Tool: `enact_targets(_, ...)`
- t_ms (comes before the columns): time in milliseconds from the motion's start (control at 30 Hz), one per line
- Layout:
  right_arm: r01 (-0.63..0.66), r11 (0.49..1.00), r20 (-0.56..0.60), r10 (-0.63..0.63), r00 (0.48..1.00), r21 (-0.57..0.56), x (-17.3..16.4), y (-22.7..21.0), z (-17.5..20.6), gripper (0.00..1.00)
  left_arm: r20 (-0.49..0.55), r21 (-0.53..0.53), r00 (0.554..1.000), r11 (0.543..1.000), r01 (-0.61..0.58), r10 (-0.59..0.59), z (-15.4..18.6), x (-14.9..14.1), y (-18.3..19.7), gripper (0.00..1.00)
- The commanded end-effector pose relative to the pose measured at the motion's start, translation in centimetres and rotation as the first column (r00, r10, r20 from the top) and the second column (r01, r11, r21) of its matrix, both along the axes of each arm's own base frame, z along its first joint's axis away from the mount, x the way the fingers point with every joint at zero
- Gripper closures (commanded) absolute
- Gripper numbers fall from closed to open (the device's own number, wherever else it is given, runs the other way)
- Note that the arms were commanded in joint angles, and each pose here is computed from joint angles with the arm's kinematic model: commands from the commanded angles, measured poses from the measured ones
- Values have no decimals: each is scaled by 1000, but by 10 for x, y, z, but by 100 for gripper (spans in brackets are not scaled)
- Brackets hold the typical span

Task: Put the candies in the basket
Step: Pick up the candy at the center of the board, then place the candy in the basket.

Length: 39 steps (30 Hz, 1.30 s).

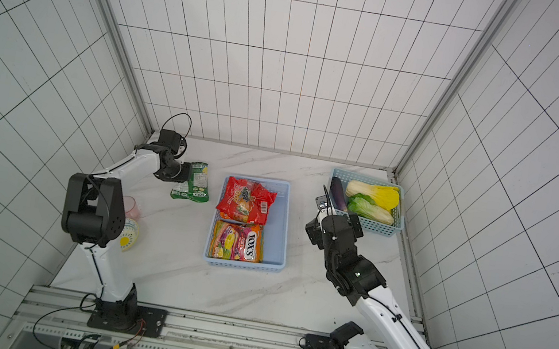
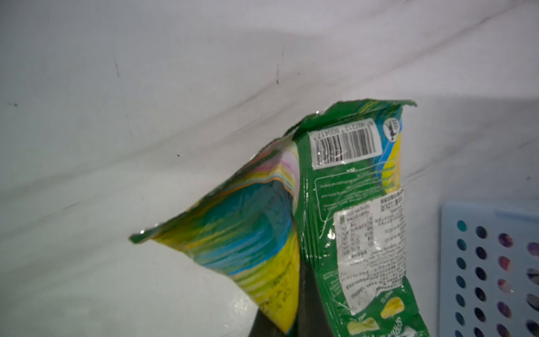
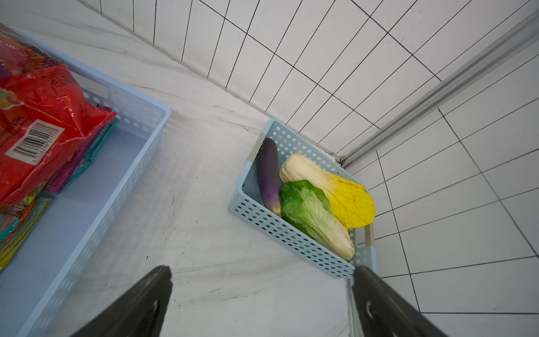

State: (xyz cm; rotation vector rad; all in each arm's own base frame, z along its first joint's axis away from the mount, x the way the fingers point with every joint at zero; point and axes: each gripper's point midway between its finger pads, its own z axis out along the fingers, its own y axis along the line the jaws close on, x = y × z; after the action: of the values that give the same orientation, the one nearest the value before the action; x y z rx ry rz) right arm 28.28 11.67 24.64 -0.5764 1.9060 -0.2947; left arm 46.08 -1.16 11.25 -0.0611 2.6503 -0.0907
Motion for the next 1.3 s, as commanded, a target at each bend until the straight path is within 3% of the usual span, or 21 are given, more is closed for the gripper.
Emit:
enact_targets(0,-10,1000,14,10,1000,11,-1,2,1,1,166,76,983,995,71,-82,67,12,0,100)
enact_targets(133,8,1000,15,-8,1000,-4,-1,-1,-3,1,231,126,945,970,207,-231,109,1,-16,100)
enact_targets(233,-22,999,10,22,1000,22,-2,5,0,1,298,183,874,921,343,-385,140,-11,-34,100)
enact_targets(333,0,1000,13,0,1000,6,-1,1,-2,1,361,260,751,833,489,-553,168,-30,-56,100)
enact_targets(467,-24,999,9,24,1000,26,-2,5,-1,1,361,352,557,662,662,-748,188,-61,-93,100)
enact_targets(500,-20,1000,11,20,1000,24,-2,5,0,1,342,356,510,612,706,-789,188,-69,-102,100)
enact_targets(633,-3,1000,10,3,1000,5,0,2,-5,1,341,314,378,483,817,-861,198,-95,-133,100)
enact_targets(667,-16,1000,8,16,1000,16,-1,4,-4,1,347,309,320,430,848,-881,200,-105,-142,100)
enact_targets(767,-22,1000,7,22,1000,20,-1,5,-3,1,355,288,180,291,912,-917,198,-128,-164,100)
enact_targets(833,-6,1000,5,6,1000,-1,0,3,-6,1,324,282,142,239,929,-935,192,-136,-178,100)
enact_targets(967,-32,999,3,32,999,20,-2,7,-2,1,202,308,-5,59,950,-979,162,-158,-202,100)
enact_targets(1133,-6,1000,17,6,1000,0,-2,1,-2,1,138,282,-58,-17,959,-989,136,-159,-219,100)
enact_targets(1267,-20,1000,21,19,1000,14,-3,2,1,1,-2,304,-145,-139,943,-989,100,-166,-236,100)
